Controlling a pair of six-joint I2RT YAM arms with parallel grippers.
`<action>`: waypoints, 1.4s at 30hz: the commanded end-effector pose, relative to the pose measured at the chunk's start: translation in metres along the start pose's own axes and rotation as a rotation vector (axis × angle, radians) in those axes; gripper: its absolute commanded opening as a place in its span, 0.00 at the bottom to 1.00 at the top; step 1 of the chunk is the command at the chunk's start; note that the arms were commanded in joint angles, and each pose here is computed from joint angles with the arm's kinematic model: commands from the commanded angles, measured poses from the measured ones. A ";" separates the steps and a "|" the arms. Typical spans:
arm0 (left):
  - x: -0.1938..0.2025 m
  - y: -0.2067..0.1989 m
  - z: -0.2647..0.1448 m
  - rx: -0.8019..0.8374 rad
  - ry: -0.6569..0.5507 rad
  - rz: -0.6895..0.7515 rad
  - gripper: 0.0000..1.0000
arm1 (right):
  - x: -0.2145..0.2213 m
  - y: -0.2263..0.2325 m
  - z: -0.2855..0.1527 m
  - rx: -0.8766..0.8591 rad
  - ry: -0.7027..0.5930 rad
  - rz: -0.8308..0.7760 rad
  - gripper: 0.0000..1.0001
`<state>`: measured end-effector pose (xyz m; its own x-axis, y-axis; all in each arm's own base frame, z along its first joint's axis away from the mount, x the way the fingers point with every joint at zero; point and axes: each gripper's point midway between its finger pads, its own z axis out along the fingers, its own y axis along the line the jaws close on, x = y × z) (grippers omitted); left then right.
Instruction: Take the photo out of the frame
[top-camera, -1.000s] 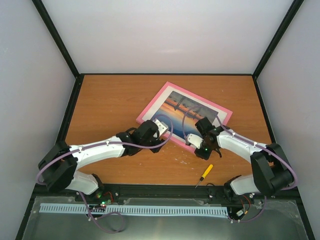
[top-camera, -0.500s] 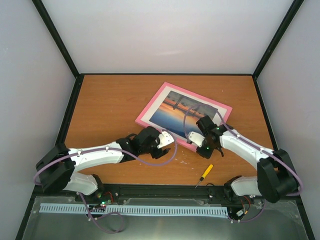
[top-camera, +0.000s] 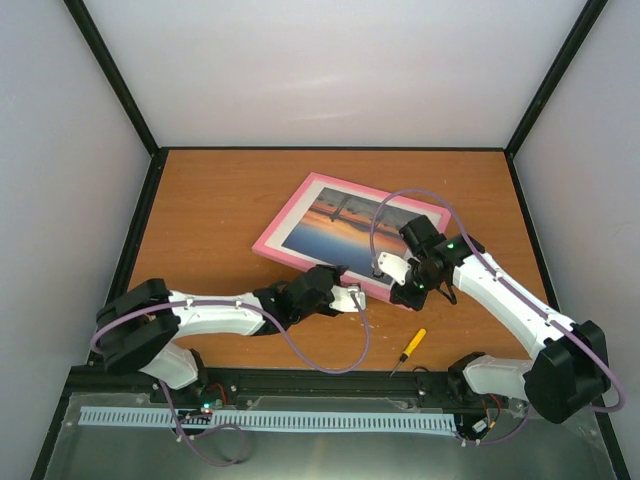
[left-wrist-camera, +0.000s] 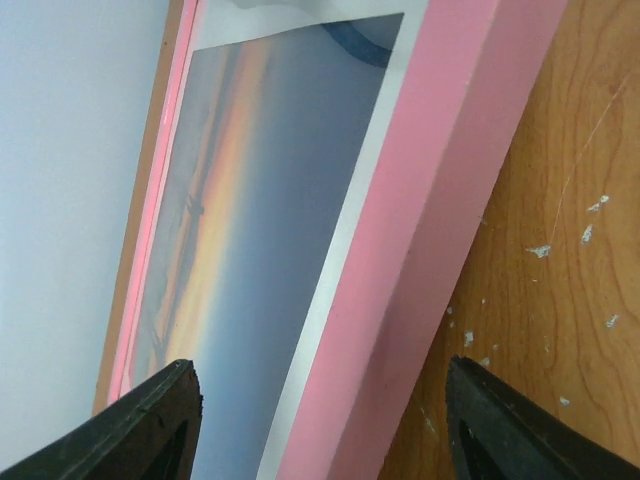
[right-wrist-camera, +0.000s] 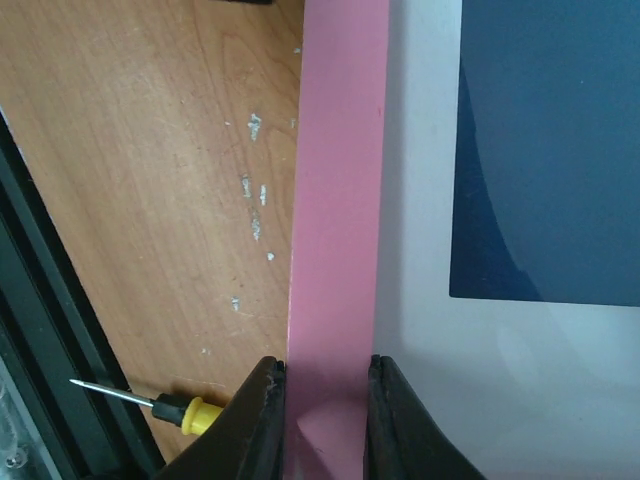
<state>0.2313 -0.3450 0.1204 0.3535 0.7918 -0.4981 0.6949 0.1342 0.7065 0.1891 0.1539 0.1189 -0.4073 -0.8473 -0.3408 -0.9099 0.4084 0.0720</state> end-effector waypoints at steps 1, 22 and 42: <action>-0.017 0.005 0.006 -0.046 -0.050 0.111 0.67 | -0.019 0.008 -0.017 -0.020 -0.088 -0.044 0.03; -0.032 0.049 0.010 -0.393 -0.062 0.192 0.19 | -0.029 0.006 -0.048 0.034 -0.128 -0.030 0.27; -0.111 0.253 -0.046 -0.398 0.000 -0.381 0.01 | -0.069 -0.100 -0.259 0.556 -0.487 0.226 0.80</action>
<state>0.3325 -0.3786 0.3078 0.2274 0.7615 -0.6069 0.4746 0.4575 0.7519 0.2842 0.0937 0.3722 -0.3381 -0.5604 -0.7561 -0.6240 0.7349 -0.2656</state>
